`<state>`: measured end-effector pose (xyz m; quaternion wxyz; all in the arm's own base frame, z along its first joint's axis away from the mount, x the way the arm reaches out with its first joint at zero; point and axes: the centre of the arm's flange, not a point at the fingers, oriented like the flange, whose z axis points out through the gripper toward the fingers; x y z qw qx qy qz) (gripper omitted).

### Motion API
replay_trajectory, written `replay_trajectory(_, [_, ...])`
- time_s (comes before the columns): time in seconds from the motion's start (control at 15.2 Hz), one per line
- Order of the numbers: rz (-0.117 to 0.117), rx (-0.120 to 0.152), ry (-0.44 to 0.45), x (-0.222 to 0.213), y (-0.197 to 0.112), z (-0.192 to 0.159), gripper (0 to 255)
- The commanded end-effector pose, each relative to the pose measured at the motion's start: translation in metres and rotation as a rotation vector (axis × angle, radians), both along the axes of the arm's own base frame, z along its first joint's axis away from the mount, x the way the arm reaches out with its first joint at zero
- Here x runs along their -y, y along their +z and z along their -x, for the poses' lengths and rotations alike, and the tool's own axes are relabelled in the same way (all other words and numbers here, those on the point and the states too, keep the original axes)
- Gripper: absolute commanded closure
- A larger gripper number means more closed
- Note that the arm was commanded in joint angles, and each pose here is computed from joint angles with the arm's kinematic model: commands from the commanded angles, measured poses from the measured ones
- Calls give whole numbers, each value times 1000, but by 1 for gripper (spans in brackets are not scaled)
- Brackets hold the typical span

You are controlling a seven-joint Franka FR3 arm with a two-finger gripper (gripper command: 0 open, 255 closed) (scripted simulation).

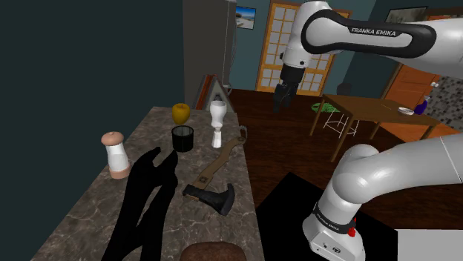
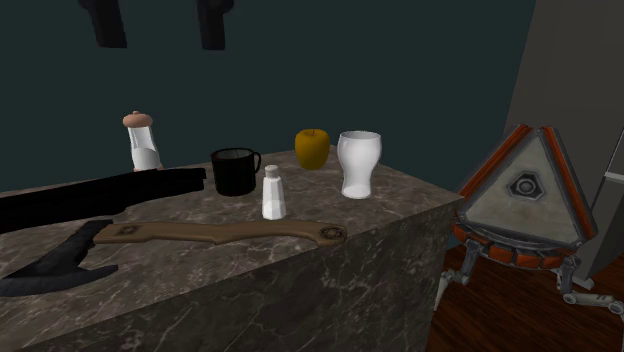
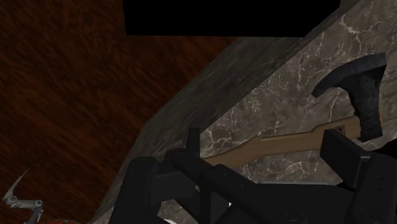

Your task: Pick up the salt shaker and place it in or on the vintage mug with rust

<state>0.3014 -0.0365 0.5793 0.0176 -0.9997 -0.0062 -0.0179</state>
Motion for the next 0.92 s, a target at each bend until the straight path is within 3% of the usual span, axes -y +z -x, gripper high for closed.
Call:
replay_trajectory(0.0, [0,0,0,0,0,0,0])
replay_trajectory(0.86, [-33,-29,-58,-12,-89,-150,0])
